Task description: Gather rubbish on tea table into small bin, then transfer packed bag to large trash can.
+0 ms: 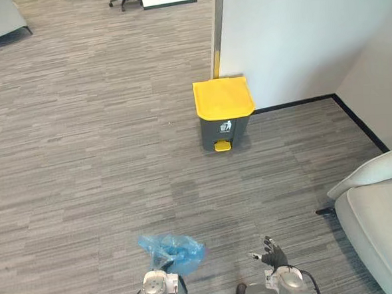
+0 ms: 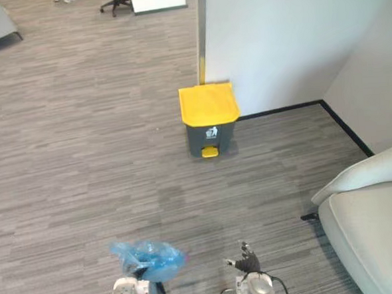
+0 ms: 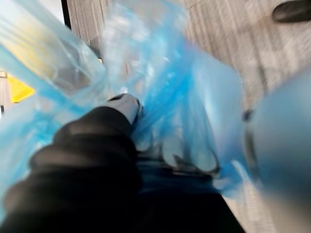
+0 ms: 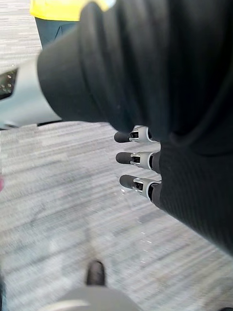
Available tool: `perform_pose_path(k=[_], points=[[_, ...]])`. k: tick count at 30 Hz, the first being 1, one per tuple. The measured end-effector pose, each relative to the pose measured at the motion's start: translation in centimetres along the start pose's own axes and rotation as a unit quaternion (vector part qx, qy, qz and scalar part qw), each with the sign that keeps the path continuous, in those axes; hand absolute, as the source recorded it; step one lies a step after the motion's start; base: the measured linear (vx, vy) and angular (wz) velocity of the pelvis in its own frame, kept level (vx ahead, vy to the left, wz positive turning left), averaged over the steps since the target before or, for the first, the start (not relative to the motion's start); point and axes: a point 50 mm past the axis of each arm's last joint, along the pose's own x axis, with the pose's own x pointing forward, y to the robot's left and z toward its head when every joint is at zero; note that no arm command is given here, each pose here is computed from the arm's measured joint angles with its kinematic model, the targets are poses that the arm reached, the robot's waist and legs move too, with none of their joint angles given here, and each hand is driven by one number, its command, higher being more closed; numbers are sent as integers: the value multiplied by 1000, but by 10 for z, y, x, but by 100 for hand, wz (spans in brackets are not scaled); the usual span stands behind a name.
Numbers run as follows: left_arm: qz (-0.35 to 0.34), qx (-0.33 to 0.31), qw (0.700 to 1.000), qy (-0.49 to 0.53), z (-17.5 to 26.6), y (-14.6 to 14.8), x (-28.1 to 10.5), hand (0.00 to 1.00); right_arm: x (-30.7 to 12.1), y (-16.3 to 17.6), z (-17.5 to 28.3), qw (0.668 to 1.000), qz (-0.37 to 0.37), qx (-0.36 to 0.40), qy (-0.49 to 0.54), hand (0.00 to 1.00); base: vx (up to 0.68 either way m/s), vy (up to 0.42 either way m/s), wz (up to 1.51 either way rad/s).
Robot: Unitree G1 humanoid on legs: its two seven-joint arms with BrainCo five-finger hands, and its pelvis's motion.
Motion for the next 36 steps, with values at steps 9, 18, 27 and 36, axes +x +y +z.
perform_pose_path(k=[9,18,27,36], points=[[3,9,1000,18,-11,4,-4,100,-1,5,-5,1000,4,8,11,0,220,98,-9],[16,45,998,45,-22,20,-4,100,5,-4,1,1000,0,-15,5,0,335,-22,-6],[-11,25,999,28,-8,-3,3,100,4,-25,0,999,-31,-5,11,0,475,-125,23],[-19,2,1000,11,-3,-13,0,100,-5,-25,-17,999,-42,14,32,0,298,135,-7]])
